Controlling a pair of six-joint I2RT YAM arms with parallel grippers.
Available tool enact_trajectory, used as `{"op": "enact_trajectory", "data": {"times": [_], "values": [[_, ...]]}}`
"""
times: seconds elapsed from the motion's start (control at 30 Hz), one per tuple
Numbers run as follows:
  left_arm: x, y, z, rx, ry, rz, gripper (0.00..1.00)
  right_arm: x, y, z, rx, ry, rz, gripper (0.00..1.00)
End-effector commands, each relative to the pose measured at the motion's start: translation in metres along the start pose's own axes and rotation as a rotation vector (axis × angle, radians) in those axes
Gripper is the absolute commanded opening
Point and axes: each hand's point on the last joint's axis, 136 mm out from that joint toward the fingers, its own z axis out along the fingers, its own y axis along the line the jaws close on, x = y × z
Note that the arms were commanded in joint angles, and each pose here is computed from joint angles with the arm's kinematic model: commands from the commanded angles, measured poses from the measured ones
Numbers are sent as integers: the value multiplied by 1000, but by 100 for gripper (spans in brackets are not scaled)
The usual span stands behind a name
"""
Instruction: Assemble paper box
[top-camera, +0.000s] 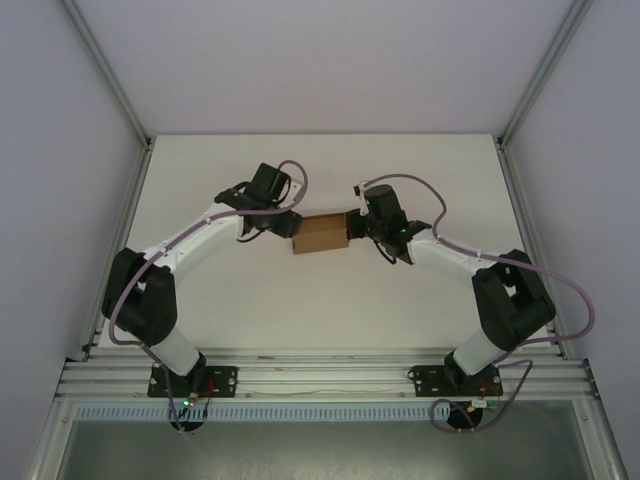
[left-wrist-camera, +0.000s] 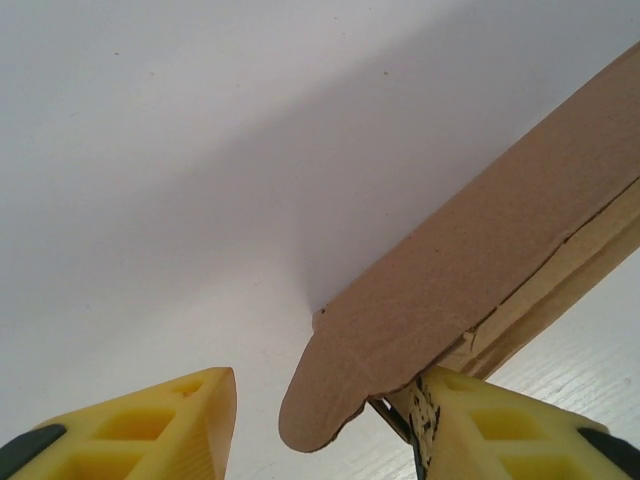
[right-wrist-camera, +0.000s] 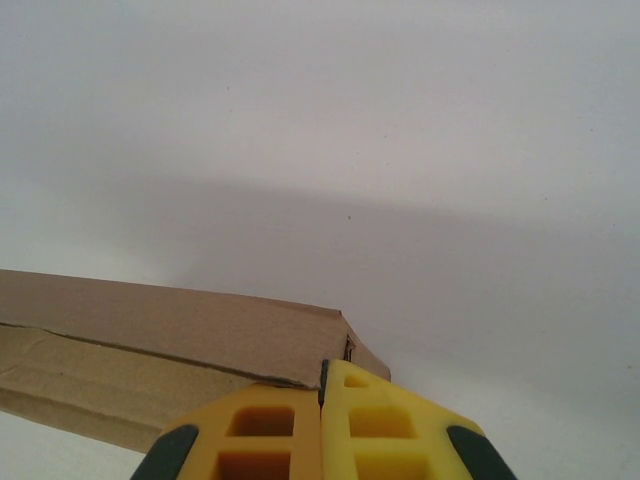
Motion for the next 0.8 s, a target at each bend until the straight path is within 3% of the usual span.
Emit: {"op": "enact_trajectory", "data": {"times": [0.0, 0.13, 0.33, 0.47, 0.67, 0.77], "values": [[-4, -5, -5, 18, -31, -10, 48, 39, -11, 3, 55, 152, 17, 0], [-10, -2, -3, 1, -23, -35, 24, 38, -8, 3, 46, 152, 12, 0], [-12, -3, -2, 2, -11, -35, 4, 42, -10, 1, 71, 164, -28, 0], [-13, -6, -5, 20, -10, -101, 0, 42, -10, 0, 103, 155, -49, 0], [-8, -2, 1, -5, 33, -334, 0, 41, -8, -4, 197, 126, -79, 0], [-5, -12, 3, 58, 62, -421, 0, 45, -6, -7, 217, 123, -76, 0]]}}
